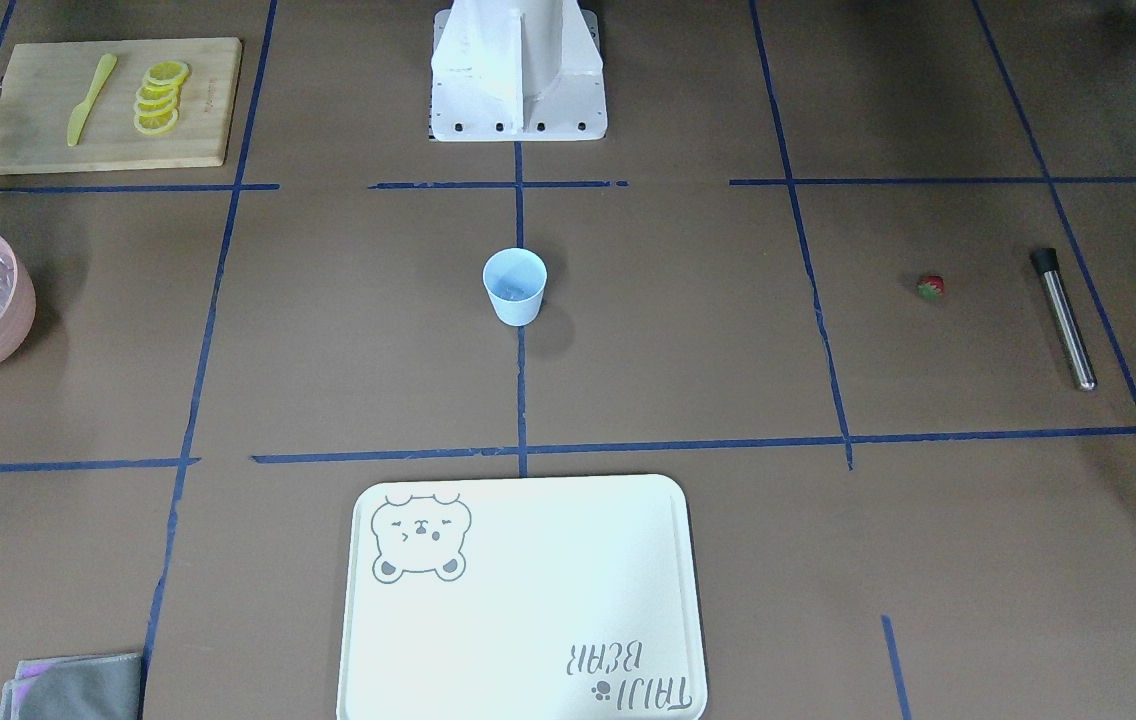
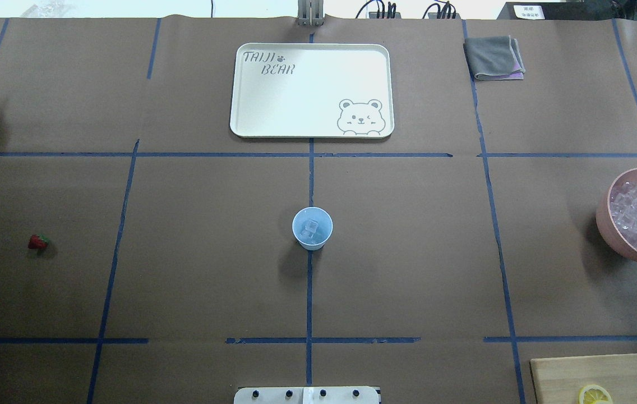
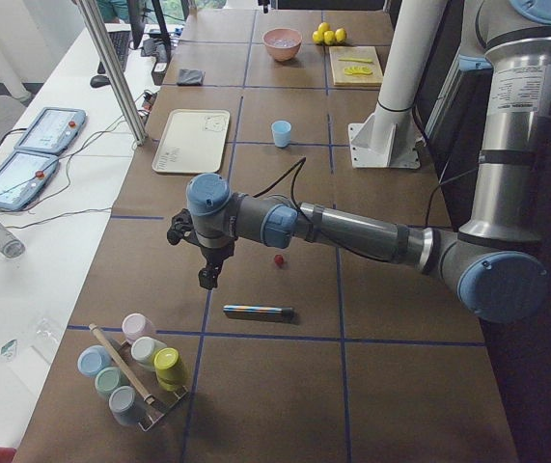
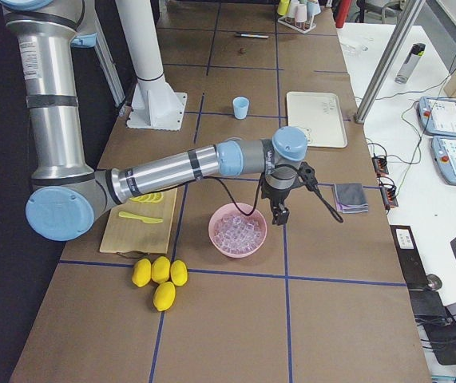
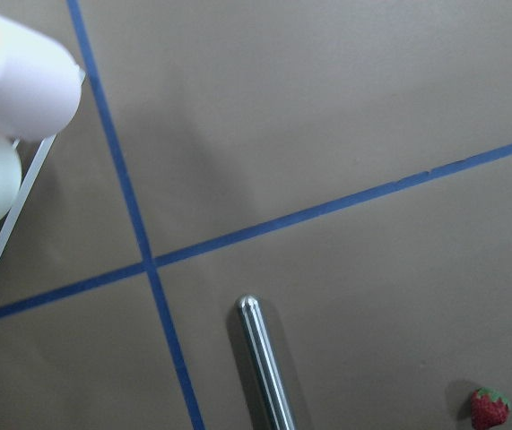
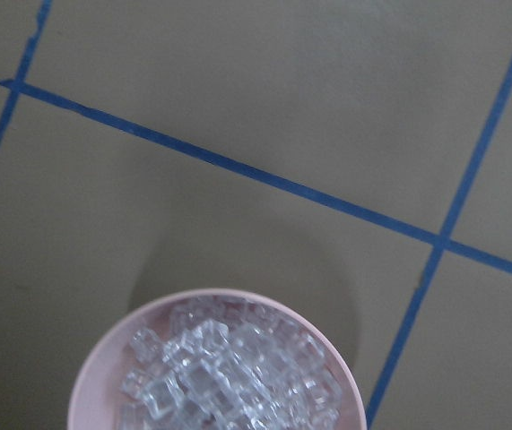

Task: Mash ice and strawberries in cup
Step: 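Drop the ice cube into the cup and withdraw the right gripper, then reach the left gripper down to the red strawberry and grasp it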

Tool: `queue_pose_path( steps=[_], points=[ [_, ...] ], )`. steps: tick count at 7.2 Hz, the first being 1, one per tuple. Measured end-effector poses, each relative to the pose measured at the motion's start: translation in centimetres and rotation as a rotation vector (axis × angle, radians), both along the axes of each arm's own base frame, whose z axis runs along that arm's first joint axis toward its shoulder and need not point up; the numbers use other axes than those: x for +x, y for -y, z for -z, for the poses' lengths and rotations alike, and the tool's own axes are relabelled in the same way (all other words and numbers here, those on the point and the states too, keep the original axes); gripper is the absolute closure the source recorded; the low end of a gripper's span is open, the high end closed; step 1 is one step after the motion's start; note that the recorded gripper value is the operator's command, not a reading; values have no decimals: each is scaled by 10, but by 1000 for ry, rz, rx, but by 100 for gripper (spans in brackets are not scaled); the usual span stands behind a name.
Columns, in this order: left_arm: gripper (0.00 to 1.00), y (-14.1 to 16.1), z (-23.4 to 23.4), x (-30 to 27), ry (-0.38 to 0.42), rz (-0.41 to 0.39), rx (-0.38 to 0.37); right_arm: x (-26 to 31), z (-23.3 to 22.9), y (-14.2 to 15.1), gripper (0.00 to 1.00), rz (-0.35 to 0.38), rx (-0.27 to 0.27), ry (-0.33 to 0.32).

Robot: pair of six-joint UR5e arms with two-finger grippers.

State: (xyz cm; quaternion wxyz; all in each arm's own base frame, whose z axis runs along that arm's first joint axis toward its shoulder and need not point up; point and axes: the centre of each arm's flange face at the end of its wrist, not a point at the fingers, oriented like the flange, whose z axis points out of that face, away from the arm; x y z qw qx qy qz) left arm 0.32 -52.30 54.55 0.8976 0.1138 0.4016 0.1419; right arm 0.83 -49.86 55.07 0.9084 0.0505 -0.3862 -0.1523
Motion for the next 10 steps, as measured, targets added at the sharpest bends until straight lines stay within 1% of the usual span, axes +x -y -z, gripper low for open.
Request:
queue_pose_path(
  steps=[1, 2, 3, 4, 5, 8, 10],
  points=[
    [0, -1, 8, 10, -6, -8, 20, 24, -23, -20, 1, -38, -39, -1],
    [0, -5, 18, 32, -18, -3, 0, 44, -37, -35, 1, -74, -64, -1],
    [0, -11, 30, 61, -32, 22, -64, 54, -44, -45, 0, -96, -78, 0],
    [0, -21, 40, 91, -38, 55, -128, 58, -47, -49, 0, -105, -85, 0],
    [0, -35, 44, 120, -31, 86, -160, 60, -48, -51, 1, -109, -89, 0],
    [0, -74, 37, 202, 1, 160, -186, 60, -49, -51, 0, -115, -95, 0],
    [0, -87, 16, 223, -3, 174, -188, 60, -49, -51, 0, -116, -96, 0]
  ],
)
